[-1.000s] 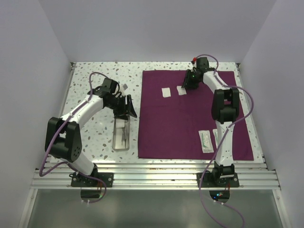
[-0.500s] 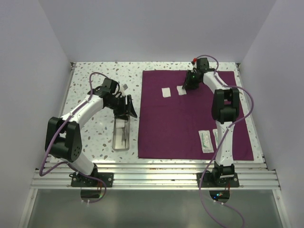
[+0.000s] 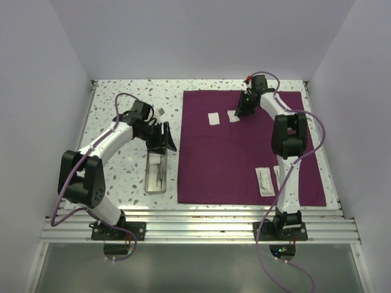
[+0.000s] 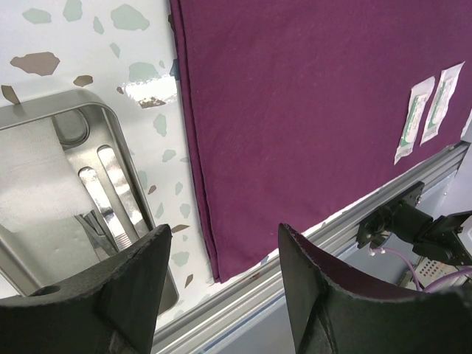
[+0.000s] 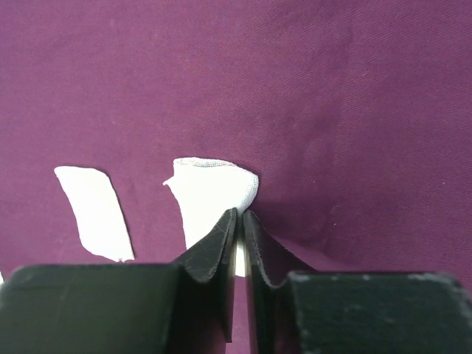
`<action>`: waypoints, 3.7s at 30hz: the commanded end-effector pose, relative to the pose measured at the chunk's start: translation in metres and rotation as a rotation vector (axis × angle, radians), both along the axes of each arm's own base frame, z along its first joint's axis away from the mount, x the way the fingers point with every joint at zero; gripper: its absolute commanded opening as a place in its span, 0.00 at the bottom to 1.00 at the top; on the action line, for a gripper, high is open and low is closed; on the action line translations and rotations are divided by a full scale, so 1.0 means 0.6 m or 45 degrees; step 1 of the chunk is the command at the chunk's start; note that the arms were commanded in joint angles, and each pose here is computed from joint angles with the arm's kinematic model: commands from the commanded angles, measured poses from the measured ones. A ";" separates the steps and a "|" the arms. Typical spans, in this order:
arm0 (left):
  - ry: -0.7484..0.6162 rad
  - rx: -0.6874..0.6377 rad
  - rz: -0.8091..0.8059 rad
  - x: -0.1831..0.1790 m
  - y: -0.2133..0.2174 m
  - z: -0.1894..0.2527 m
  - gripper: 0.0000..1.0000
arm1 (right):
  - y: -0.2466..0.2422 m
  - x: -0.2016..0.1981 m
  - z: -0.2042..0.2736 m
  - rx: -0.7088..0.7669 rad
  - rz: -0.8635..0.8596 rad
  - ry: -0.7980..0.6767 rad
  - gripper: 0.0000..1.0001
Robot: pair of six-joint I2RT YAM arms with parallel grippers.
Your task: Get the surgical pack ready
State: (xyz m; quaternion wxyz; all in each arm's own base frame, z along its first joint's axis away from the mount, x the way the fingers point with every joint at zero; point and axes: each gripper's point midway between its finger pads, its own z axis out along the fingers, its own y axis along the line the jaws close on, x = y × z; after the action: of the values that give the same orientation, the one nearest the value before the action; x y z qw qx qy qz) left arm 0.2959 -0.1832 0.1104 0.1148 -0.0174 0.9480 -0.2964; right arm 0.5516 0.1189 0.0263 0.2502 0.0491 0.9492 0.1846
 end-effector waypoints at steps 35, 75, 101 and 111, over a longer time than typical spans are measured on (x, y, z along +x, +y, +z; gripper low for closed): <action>-0.038 -0.066 -0.013 -0.006 -0.010 0.015 0.64 | 0.179 -0.029 0.110 0.296 0.033 -0.023 0.00; -0.040 -0.062 -0.038 0.000 -0.011 0.014 0.65 | 0.156 -0.005 0.063 0.216 -0.100 -0.097 0.00; -0.026 -0.069 -0.054 -0.003 -0.014 0.009 0.66 | 0.139 -0.046 0.079 0.108 0.004 -0.053 0.44; -0.024 -0.072 -0.056 -0.001 -0.015 0.007 0.66 | 0.152 -0.061 0.051 0.160 0.040 0.002 0.45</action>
State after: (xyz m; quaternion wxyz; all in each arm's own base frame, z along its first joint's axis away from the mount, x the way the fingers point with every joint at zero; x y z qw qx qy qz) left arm 0.2863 -0.1867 0.1037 0.0989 -0.0155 0.9448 -0.3119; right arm 0.5146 0.2061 0.0322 0.2256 0.0617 0.9445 0.2305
